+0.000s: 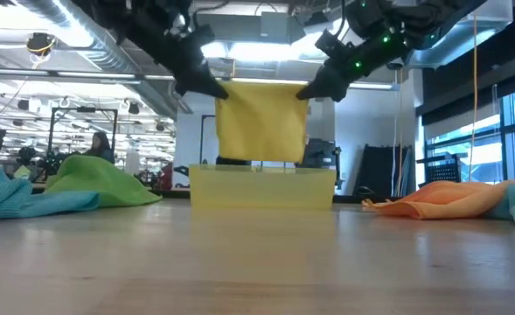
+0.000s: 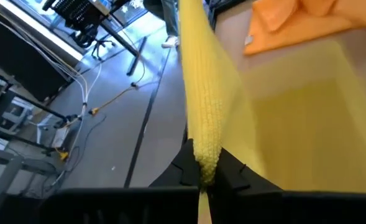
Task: Fold microfiber towels
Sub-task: Put the yellow towel into the yellow bin
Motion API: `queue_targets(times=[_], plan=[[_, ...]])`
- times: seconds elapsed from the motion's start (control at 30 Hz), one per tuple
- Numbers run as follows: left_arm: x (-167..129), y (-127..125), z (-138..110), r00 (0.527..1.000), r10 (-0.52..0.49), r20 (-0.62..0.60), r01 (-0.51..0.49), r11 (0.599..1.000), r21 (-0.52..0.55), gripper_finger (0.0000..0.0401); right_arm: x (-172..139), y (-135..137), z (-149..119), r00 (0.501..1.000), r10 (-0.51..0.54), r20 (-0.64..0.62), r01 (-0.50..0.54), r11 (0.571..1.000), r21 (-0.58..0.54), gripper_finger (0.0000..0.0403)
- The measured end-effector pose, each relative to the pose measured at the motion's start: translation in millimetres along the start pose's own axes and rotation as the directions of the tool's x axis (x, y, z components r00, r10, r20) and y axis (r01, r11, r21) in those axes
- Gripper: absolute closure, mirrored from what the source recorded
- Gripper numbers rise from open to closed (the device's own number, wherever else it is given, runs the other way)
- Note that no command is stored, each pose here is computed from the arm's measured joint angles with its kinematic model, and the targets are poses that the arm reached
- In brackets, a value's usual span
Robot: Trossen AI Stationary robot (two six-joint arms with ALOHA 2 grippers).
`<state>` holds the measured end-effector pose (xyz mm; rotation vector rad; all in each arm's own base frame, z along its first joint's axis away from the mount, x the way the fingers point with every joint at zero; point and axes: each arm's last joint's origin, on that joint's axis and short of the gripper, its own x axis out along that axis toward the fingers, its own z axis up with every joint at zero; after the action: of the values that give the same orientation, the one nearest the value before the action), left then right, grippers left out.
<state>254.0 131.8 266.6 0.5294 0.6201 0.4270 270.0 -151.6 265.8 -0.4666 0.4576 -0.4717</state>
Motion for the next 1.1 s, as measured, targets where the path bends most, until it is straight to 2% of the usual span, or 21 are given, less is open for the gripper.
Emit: queue_targets(times=[0.23, 0.43, 0.63, 0.8, 1.1], plan=[[32, 14, -23, 0.997, 0.061, -0.052, -0.058, 0.997, 0.055, 0.0401, 18, -11, -19, 1.0, 0.008, 0.002, -0.008, 1.0, 0.004, 0.0397], [36, 27, -31, 0.994, 0.105, -0.026, -0.103, 0.992, 0.071, 0.0401, 27, -21, -33, 1.0, -0.006, -0.008, 0.006, 1.0, 0.005, 0.0397], [35, 38, -29, 0.985, 0.17, 0.031, -0.172, 0.982, 0.081, 0.0401, 26, -30, -31, 0.998, -0.046, 0.05, 0.047, 0.999, -0.012, 0.0397], [36, 35, -32, 0.991, 0.133, 0.002, -0.133, 0.988, 0.085, 0.0401, 27, -26, -33, 0.999, 0.022, 0.044, -0.021, 1.0, -0.011, 0.0397], [36, 8, -31, 0.996, -0.023, -0.09, 0.034, 0.993, 0.115, 0.0401, 25, 2, -37, 0.974, 0.22, -0.06, -0.221, 0.975, -0.009, 0.0397]])
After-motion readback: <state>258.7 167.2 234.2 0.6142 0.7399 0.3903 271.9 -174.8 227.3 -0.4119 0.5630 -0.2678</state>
